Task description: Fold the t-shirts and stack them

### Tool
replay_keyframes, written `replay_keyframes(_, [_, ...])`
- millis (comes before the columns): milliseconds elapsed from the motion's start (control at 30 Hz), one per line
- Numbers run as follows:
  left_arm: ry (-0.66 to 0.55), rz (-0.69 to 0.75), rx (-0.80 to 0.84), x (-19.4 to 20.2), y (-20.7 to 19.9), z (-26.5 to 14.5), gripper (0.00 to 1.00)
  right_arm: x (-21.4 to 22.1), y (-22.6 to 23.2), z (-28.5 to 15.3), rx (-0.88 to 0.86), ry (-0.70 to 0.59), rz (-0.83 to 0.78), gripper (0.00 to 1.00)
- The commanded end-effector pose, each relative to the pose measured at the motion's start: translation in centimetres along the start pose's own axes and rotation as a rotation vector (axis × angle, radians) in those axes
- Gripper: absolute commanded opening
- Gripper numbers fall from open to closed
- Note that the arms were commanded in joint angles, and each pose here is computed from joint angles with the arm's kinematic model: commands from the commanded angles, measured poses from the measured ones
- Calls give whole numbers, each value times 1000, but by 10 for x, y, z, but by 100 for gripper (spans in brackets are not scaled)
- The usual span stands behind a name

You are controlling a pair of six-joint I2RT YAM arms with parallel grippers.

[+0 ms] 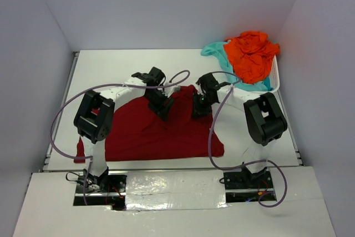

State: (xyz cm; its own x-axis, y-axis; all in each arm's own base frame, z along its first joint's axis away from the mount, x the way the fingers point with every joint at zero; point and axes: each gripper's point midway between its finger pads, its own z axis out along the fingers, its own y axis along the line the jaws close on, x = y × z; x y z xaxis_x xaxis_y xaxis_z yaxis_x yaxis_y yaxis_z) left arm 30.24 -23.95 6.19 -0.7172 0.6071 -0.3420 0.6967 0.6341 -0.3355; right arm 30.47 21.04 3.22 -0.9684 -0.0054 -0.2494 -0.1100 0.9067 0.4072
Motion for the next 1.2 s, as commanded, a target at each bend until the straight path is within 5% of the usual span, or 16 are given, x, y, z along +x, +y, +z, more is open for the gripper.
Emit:
replay_keyframes(0, [6,-15,-19,-2,1,17,60,-6,3,9,7,-14,-5,35])
replay_keyframes(300, [52,-22,-62,6,10,40,45,-9,-3,-3,71,-60,-35,39])
replay_keyframes(400, [65,-23,-73,9,12,42,5,-16,-6,-14,99,-107,-49,39])
replay_keyframes(433, [64,-22,-81,8,13,41,0,-17,-7,-14,106,-113,-56,39])
replay_keyframes(833, [59,-11,-94,7,13,34,0,3,-26,12,155,-19,-43,37])
replay_keyframes(933, [60,-12,-108,6,15,33,0,3,-23,12,135,-26,-47,17])
replay_keyframes(967, [62,-12,-119,6,17,33,0,4,-26,11,139,-29,-42,3])
replay_keyframes(1167, [47,-11,-170,5,25,27,0,3,-43,-1,212,-85,38,0])
